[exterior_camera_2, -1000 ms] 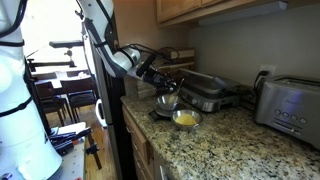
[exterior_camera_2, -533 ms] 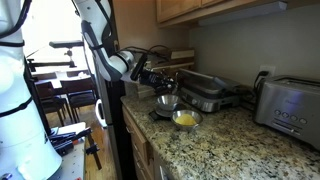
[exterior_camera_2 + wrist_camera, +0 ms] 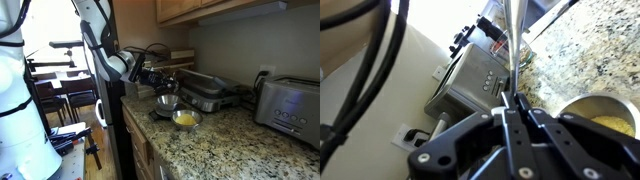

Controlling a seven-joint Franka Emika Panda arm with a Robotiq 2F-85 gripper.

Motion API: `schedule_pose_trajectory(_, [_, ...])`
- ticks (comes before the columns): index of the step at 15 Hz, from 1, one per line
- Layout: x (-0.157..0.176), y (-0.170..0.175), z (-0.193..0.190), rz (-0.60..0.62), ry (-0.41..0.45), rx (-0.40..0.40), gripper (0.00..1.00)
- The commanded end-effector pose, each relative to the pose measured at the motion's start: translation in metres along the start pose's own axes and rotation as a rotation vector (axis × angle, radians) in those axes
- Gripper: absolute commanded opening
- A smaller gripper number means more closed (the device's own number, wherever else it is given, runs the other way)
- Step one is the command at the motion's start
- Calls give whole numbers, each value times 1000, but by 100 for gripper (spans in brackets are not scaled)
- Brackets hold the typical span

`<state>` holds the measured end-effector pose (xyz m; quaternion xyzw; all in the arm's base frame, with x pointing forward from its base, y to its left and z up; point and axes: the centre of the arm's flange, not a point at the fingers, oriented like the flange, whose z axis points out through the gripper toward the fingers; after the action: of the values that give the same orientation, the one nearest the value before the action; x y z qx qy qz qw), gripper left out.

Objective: Use the spoon to scoop some powder from the bowl on the right into the bowl on the left

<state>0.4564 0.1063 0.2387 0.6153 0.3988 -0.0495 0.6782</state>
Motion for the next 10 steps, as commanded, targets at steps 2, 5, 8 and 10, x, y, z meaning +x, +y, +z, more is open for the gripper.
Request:
schedule_pose_trajectory(2, [-32,33,26,96,53,190,4])
schedule_pose_trajectory(5, [-51,52,56,180,96,358,4])
schedule_pose_trajectory(8, [-73,65,93,299,89,502,4])
schedule_pose_trajectory(10, [-89,68,121,383,68,597,4])
